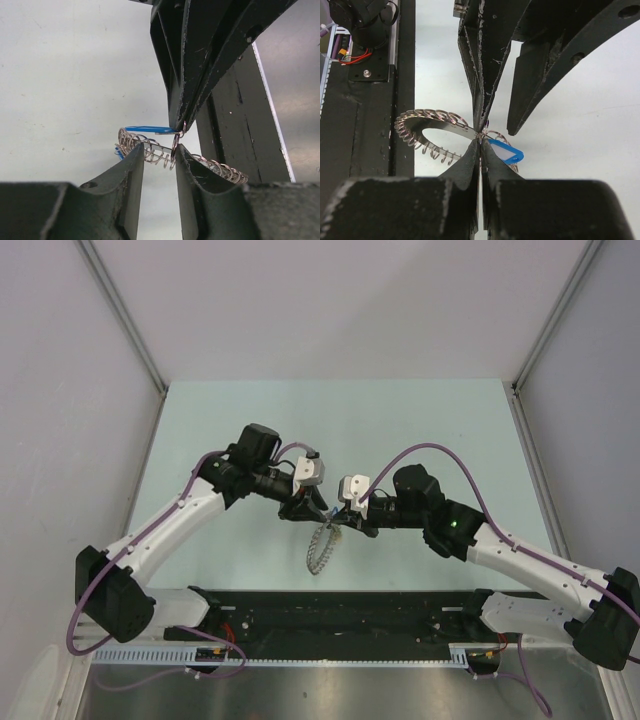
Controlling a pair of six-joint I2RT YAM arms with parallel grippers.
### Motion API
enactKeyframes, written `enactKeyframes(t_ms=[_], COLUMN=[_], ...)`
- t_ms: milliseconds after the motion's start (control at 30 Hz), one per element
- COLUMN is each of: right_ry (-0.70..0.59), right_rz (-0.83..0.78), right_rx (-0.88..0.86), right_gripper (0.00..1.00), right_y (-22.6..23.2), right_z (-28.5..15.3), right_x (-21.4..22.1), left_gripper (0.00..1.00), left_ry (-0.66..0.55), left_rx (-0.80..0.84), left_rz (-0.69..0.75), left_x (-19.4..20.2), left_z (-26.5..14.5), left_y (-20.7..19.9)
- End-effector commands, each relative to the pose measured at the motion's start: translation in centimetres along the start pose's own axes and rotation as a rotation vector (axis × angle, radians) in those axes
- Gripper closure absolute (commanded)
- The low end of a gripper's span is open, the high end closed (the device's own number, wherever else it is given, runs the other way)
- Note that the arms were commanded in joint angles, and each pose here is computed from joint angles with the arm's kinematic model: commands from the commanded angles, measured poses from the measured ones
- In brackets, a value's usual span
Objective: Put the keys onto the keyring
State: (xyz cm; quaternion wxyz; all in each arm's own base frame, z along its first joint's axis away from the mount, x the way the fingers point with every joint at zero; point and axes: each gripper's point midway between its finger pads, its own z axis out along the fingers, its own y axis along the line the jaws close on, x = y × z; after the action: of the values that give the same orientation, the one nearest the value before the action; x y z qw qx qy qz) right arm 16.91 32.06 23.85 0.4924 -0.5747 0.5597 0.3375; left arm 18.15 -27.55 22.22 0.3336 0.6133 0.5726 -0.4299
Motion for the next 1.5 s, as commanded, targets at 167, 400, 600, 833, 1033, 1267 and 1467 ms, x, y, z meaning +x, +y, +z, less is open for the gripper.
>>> enactKeyframes(t_ms=[167,400,600,833,1033,1267,1467], right_ry=[-0.117,-0.102,-0.075,-0.068,-0.094,-0.176,-0.284], right_rz=[-0.076,-0.071,-0.053,-0.043,-0.040,-0.042,-0.038], right_rx=[0.015,0.052,0.068,0.073,0.074,0.043,0.063], right_gripper=[1.00,1.00,1.00,1.00,1.00,1.00,1.00], right_y=[-0.6,-0.9,-0.9,-0.8,-0.4,0.5,0.5], right_z=[-0.5,-1.2,-1.6,-1.8,-1.9,-0.6,-0.5], right_x=[-4.3,-4.2,-3.6,-3.2,-3.2,-4.2,-5.9], left_gripper=[0.80,0.97,1.00,0.99,1.00,1.00,1.00], left_ry=[-0.113,-0.127,-0.224,-0.417,-0.529,-0.722,-0.834], left_rx=[0.218,0.123,-0.035,-0.262,-0.409,-0.414,-0.395], left_rz=[-0.038,-0.072,-0.031,-0.041,-0.113,-0.238,-0.271], left_x=[-2.7,-3.2,-4.4,-7.1,-8.0,-9.3,-9.5], left_z=[-0.3,-0.5,-1.5,-3.6,-5.3,-6.0,-6.2], left_y=[-4.6,-3.8,-3.3,-1.9,-0.7,-0.4,-0.5])
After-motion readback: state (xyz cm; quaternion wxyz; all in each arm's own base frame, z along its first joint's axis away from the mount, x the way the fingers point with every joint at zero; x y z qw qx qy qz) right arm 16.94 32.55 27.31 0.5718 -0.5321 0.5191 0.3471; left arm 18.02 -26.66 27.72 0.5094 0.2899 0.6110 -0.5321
